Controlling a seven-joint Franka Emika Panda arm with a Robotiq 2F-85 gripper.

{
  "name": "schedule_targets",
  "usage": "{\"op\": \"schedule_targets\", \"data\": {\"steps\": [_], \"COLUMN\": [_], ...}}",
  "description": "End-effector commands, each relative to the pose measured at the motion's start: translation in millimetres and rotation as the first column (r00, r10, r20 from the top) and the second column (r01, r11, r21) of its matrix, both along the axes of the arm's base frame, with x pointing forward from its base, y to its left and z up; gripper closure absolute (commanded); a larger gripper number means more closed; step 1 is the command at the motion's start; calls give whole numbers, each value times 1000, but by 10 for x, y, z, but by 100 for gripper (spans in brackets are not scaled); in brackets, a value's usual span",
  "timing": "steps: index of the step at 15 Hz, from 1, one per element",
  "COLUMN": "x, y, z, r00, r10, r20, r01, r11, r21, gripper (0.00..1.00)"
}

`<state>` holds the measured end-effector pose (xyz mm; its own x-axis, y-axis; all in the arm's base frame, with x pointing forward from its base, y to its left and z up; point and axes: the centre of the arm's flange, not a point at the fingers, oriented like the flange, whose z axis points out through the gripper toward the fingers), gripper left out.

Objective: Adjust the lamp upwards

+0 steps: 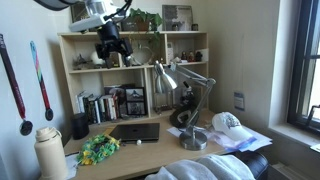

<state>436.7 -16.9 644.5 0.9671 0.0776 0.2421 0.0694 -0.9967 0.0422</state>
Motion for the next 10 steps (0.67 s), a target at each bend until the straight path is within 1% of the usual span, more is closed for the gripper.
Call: {"op": "schedule_targets", "data": {"steps": [1,3,5,7,10], "x": [717,1050,1314,1542,1797], "y": [-594,-910,-1106,-1210,-1245], "z": [200,218,164,166,122], "r00": [996,991,986,985,984], "r10": [-29,-37,-36,-25,-8], "r20": [80,130,160,173,178], "r01": [26,33,30,17,-2], "r11": [999,999,999,999,998], "r21": [32,31,39,50,60], "gripper": [0,0,0,0,0]}}
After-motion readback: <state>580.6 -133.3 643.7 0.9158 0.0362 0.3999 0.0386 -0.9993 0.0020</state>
